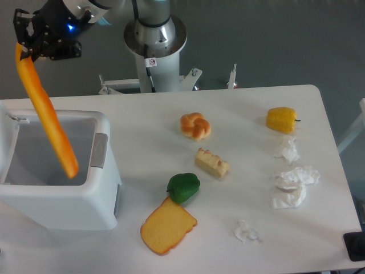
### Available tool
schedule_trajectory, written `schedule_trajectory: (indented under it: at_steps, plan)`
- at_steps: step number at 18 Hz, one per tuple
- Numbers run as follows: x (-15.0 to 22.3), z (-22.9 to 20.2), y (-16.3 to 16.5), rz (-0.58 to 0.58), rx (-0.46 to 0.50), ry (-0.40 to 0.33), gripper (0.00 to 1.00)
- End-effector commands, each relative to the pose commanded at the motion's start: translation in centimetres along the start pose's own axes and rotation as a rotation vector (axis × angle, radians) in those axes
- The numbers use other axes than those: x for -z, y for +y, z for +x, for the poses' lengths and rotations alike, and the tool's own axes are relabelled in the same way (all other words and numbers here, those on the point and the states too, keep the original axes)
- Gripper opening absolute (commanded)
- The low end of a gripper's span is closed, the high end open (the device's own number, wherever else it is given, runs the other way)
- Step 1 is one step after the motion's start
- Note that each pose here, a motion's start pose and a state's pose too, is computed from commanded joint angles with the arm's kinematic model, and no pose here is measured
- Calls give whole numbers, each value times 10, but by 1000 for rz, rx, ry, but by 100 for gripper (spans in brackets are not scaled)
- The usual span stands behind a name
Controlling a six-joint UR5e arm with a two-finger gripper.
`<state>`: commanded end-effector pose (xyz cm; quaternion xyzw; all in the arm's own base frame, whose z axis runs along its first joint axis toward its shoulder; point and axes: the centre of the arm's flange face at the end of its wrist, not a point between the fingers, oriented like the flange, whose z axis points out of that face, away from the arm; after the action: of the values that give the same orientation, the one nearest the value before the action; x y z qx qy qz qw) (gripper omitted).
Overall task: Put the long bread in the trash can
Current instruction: 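Lower the hanging baguette into the bin opening, then hold the baguette inside the bin and shift the gripper over it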
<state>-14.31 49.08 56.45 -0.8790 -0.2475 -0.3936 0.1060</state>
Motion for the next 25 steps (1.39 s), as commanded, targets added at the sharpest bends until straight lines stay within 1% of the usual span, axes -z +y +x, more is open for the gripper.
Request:
schedule_trajectory:
  at_steps: [5, 10, 13, 21, 25]
  plan:
    - [-2, -1, 0, -7, 10, 1, 0]
    - [-4, -4, -3, -9, 52, 18, 0]
    - [-4, -6, -7, -8, 121, 27, 0]
    - [-11, -11, -14, -17, 140, 44, 0]
    - [-11, -11, -16, -12, 129, 46, 0]
